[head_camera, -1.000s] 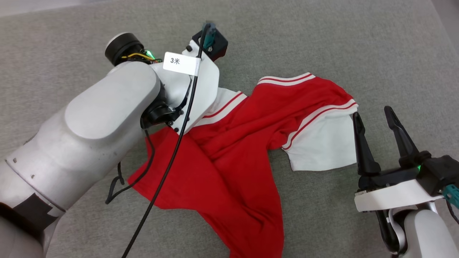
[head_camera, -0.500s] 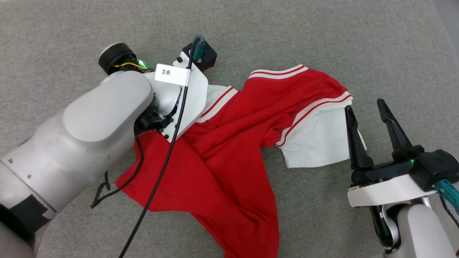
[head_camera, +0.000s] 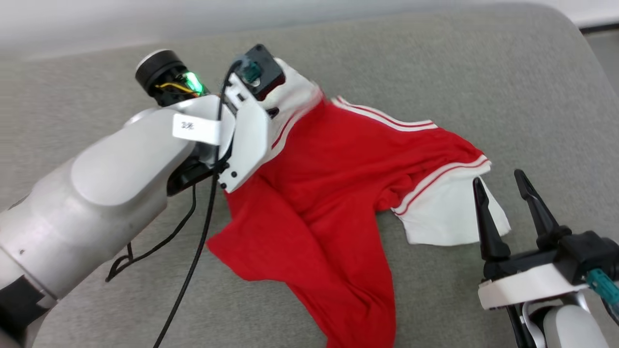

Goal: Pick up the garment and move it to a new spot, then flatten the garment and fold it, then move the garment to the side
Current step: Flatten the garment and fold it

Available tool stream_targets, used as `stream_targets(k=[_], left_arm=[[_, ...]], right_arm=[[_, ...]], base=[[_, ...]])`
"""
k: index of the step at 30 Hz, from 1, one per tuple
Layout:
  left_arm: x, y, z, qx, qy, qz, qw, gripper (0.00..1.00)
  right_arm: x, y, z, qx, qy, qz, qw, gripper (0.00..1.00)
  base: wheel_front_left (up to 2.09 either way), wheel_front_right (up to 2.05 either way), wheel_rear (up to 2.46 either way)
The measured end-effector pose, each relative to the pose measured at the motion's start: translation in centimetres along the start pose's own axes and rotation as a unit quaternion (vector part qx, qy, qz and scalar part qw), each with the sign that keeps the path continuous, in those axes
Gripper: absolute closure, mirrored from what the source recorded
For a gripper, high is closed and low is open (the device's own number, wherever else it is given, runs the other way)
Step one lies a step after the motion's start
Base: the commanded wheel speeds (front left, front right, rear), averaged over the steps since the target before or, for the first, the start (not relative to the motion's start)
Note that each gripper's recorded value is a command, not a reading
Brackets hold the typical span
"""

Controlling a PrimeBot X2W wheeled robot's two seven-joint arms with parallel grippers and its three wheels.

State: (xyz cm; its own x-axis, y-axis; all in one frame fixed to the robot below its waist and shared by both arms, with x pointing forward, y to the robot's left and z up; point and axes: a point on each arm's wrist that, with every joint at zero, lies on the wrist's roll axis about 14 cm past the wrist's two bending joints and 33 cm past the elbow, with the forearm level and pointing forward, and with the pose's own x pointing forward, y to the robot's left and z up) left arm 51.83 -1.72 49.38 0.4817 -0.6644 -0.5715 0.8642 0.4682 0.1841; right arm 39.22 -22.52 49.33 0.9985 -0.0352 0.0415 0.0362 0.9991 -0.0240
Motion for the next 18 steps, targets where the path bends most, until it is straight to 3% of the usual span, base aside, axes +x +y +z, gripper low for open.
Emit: stream_targets(k=[10, 11, 18], left_arm=[[-9.0, 3.6, -3.8, -0.069, -0.033, 0.13, 0.989, 1.0], [-11.0, 4.2, -5.9, -0.095, -0.027, 0.161, 0.982, 1.0], [-15.8, 5.1, -12.6, -0.17, 0.006, 0.237, 0.957, 1.0]], right_arm=[[-0.2, 3.2, 1.2, 0.013, -0.02, 0.048, 0.999, 0.0], [-0.1, 3.9, 1.5, 0.016, -0.025, 0.057, 0.998, 0.0], [0.3, 5.3, 1.8, 0.02, -0.031, 0.078, 0.996, 0.0]], base=[[0.0, 0.0, 0.0], [0.0, 0.0, 0.0], [0.0, 0.0, 0.0]])
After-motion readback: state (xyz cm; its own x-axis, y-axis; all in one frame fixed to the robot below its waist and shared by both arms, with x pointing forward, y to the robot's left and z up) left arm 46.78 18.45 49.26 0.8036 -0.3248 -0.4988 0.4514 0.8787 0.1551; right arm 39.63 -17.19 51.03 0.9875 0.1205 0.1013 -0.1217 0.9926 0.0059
